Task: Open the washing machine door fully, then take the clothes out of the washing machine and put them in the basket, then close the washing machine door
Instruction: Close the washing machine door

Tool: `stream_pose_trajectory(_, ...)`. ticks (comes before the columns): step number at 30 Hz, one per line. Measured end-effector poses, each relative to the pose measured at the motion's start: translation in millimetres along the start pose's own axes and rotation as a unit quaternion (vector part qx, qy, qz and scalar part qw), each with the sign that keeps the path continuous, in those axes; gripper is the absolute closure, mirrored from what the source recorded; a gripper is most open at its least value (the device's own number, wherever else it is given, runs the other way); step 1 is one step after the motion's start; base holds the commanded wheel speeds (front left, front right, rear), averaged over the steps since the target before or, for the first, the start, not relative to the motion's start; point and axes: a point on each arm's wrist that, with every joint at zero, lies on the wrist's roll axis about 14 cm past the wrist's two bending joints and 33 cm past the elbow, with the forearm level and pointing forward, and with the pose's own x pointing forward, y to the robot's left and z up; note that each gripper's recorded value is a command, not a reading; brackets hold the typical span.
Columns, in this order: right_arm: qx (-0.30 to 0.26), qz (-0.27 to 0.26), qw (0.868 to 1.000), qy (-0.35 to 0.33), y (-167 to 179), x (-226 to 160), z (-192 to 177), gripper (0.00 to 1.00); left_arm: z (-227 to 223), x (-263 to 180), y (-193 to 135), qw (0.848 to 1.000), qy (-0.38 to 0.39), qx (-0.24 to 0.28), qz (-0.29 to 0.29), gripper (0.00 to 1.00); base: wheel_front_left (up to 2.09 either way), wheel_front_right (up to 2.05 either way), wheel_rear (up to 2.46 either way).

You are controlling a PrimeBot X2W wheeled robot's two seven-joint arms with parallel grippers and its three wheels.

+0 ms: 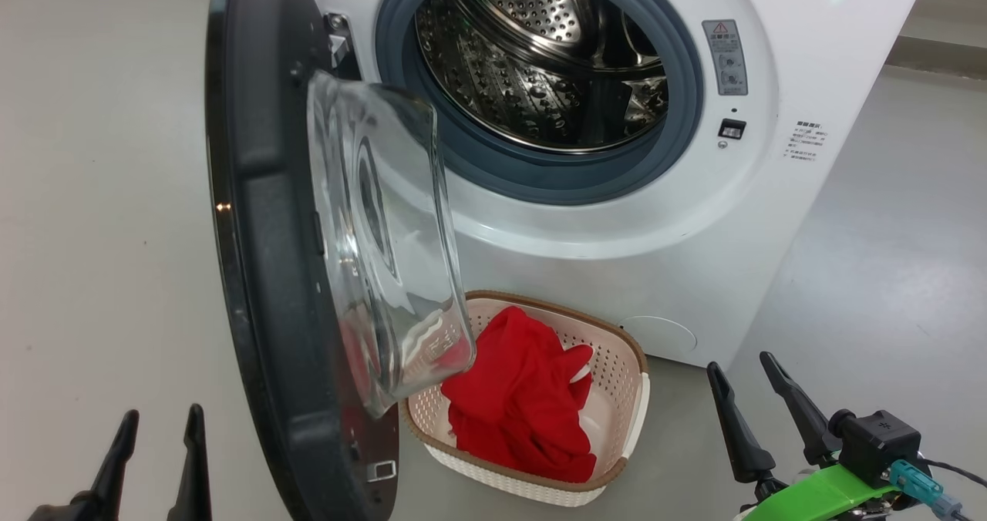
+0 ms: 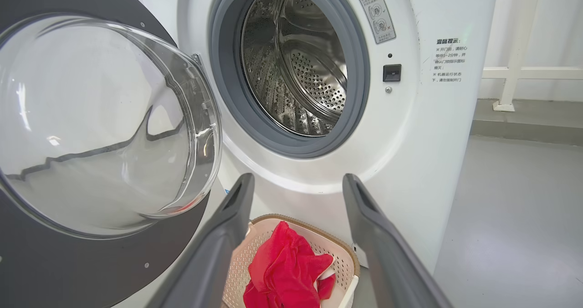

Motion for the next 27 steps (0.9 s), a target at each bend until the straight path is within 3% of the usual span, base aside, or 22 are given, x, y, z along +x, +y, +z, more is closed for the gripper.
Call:
stream_pose_trajectory(4,0.000,0.000,1.000,0.000,1,-1,0,0.00,3,0,3,1.000,-0.007,-0.028,0.008,0.03,0.00,0.00,0.00)
stream_pose_trajectory(6,0.000,-0.002,1.000,0.003,0,-4,-2,0.00,6,0,4,0.999,-0.013,-0.039,0.010,0.35,0.00,0.00,0.00)
stream_pose_trajectory(7,0.001,-0.003,1.000,0.005,0,-5,-3,0.00,11,1,4,0.999,-0.021,-0.048,0.009,0.74,0.00,0.00,0.00)
stream_pose_trajectory(9,0.000,-0.003,1.000,0.005,0,-6,-3,0.00,14,2,3,0.998,-0.025,-0.053,0.009,1.00,0.00,0.00,0.00)
stream_pose_trajectory(13,0.001,-0.003,1.000,0.005,0,-6,-3,0.00,26,4,-4,0.995,-0.045,-0.090,-0.004,1.00,0.00,0.00,0.00)
stream_pose_trajectory(19,0.002,-0.007,1.000,0.005,-2,-7,-3,0.00,47,9,-31,0.986,-0.064,-0.134,-0.069,1.00,0.00,0.00,0.00)
stream_pose_trajectory(27,0.004,-0.015,1.000,0.006,-7,-9,-5,0.00,59,5,-65,0.974,-0.056,-0.155,-0.153,1.00,0.00,0.00,0.00)
